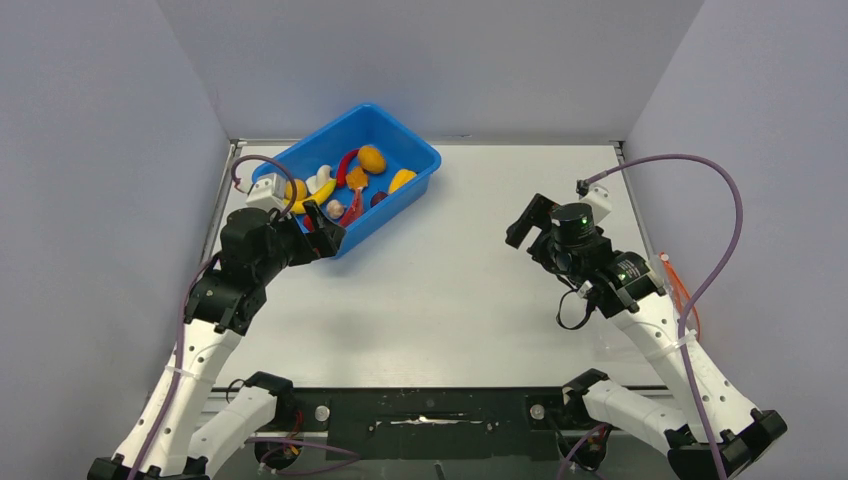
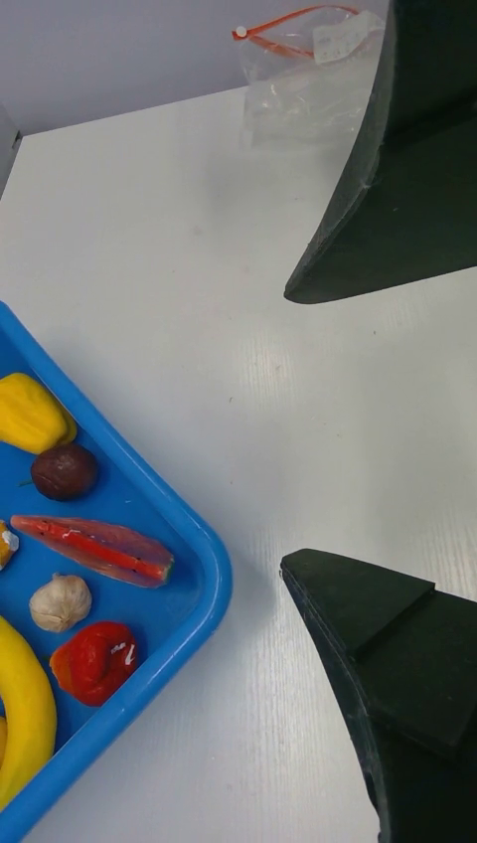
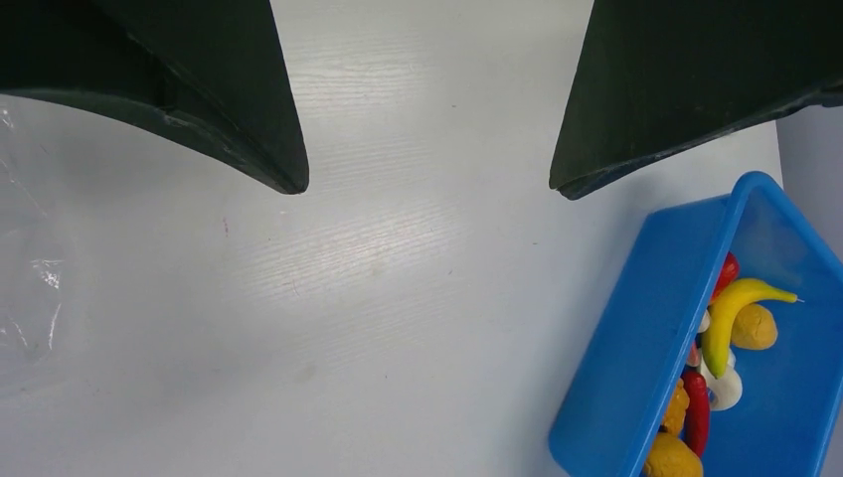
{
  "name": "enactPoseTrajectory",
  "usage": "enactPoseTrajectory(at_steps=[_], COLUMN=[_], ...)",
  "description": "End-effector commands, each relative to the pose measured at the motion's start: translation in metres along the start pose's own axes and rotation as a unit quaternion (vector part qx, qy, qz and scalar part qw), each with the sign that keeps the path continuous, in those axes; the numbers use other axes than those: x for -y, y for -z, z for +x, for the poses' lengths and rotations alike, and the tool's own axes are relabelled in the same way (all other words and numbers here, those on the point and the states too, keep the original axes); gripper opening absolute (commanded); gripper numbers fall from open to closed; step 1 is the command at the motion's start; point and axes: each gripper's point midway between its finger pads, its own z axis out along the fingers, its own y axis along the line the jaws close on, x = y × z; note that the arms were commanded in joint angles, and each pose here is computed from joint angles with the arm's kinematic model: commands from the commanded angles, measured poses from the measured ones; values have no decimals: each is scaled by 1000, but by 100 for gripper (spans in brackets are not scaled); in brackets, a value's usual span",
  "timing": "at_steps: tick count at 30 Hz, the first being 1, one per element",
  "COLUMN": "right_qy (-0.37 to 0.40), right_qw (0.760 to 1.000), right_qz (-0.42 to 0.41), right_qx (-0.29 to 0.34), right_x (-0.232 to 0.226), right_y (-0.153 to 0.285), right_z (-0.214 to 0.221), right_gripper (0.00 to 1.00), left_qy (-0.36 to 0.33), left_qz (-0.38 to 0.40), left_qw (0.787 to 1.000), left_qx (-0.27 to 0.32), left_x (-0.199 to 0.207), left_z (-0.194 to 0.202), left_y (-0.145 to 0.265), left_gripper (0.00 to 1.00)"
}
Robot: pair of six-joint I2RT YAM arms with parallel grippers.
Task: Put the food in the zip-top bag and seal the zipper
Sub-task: Pick up the zipper food storage bag at the corner of the board.
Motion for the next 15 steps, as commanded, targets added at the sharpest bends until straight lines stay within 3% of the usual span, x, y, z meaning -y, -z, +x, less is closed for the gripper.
enactPoseTrajectory(at_steps=[1,8,15], right_qy=[-12,-13,-28], right_qw=[1000,998,984], right_qz=[7,58,172], right_qx=[21,7,-39], right_x=[0,23,68], right_y=[2,-6,-25], right_z=[-14,-15,0], right_gripper=[98,98,100], left_qy=[-9,-12,-13], left_qz=[12,14,-4], left_qw=[999,999,1000], left_qx=[48,28,11], left_x=[5,1,-12], left_z=[-19,-4,13], left_y=[5,-6,-15], left_gripper=[98,98,98])
